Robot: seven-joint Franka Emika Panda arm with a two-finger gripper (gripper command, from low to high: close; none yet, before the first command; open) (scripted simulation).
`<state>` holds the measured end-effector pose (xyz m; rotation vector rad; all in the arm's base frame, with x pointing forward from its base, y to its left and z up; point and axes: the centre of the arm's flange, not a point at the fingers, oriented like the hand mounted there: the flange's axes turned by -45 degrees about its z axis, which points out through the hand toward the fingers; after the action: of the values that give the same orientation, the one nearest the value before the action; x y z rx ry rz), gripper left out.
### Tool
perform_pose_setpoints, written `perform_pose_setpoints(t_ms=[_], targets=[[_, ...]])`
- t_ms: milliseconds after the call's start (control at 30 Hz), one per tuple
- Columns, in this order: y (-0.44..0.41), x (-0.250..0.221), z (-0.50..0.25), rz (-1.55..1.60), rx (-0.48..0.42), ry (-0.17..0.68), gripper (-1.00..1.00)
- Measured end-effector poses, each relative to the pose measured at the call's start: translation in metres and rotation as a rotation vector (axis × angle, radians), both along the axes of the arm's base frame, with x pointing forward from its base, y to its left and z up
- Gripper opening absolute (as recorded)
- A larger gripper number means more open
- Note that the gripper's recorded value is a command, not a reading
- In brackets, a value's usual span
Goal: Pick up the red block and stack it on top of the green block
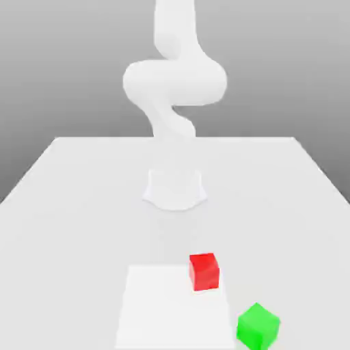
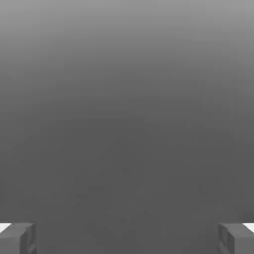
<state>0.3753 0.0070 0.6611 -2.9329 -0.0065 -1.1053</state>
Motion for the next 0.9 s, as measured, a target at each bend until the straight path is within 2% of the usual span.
perform_pose_setpoints(t_ms=[133, 300, 433, 567, 633, 800, 833, 900], targets=[[0.014, 0.038, -0.099, 0.033, -0.011, 0.150, 0.00], [0.030, 0.050, -0.224, 0.075, -0.027, 0.335, 0.00], [0.042, 0.033, -0.325, 0.111, -0.043, 0.493, 0.00], [0.050, -0.012, -0.427, 0.150, -0.064, 0.668, 0.00], [0.051, -0.023, -0.459, 0.158, -0.068, 0.706, 0.00], [0.051, -0.027, -0.508, 0.161, -0.069, 0.718, 0.00], [0.051, -0.028, -0.514, 0.161, -0.069, 0.718, -1.00], [0.051, -0.028, -0.514, 0.161, -0.069, 0.718, -1.00]])
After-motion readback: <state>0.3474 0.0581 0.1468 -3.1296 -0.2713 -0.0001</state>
